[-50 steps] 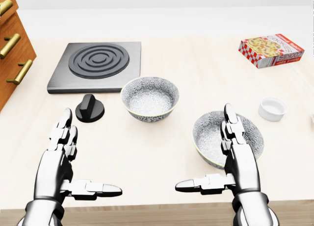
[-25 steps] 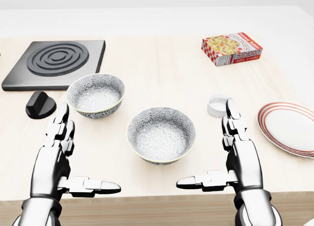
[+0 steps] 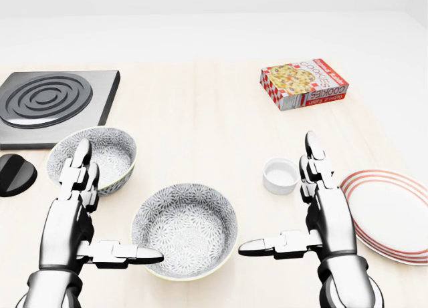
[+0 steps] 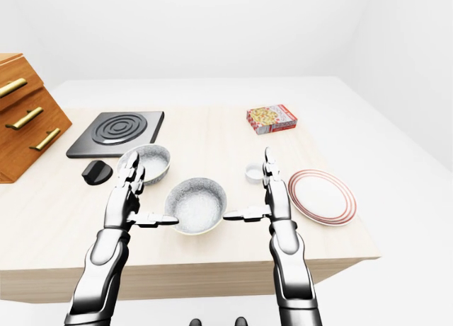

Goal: Pick the akita bowl from table center and place it on the plate.

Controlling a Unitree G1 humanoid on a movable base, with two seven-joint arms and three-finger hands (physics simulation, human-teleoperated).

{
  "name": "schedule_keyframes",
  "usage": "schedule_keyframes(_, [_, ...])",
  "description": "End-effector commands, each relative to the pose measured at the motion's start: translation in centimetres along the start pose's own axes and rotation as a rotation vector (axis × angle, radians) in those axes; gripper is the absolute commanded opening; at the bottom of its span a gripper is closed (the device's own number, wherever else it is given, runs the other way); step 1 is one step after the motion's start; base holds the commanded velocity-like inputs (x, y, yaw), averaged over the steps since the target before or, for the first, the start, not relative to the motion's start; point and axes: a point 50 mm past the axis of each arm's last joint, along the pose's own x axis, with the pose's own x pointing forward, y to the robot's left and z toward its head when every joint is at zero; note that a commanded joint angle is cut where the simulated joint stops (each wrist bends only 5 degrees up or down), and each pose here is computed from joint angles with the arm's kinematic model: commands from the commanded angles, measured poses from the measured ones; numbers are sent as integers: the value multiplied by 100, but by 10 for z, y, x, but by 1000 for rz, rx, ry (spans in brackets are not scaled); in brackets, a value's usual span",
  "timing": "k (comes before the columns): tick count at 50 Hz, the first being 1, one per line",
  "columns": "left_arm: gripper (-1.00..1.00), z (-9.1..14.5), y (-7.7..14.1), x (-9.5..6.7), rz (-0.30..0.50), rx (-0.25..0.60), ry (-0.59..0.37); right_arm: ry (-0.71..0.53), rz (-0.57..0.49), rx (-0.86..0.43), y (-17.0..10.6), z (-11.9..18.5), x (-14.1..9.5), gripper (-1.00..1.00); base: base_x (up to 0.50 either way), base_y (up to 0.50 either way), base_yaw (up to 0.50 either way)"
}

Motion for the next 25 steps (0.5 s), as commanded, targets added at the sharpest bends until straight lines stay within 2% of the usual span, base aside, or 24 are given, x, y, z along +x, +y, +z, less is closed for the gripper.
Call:
schedule_keyframes(1, [100, 0, 1, 0, 6, 5, 2, 4, -6, -7, -1, -1, 1, 100, 0, 0, 0])
schedule_keyframes(10, [100, 0, 0, -1, 8, 4, -1, -2, 12, -2, -1, 0, -1, 100, 0, 0, 0])
schedule_keyframes(18, [100, -3, -1, -2, 6, 0, 15, 20, 13, -2, 1, -5, -1, 100, 32, 0, 0])
schedule_keyframes(25, [100, -4, -1, -2, 5, 0, 17, 27, 6, -3, -1, -6, -2, 100, 0, 0, 0])
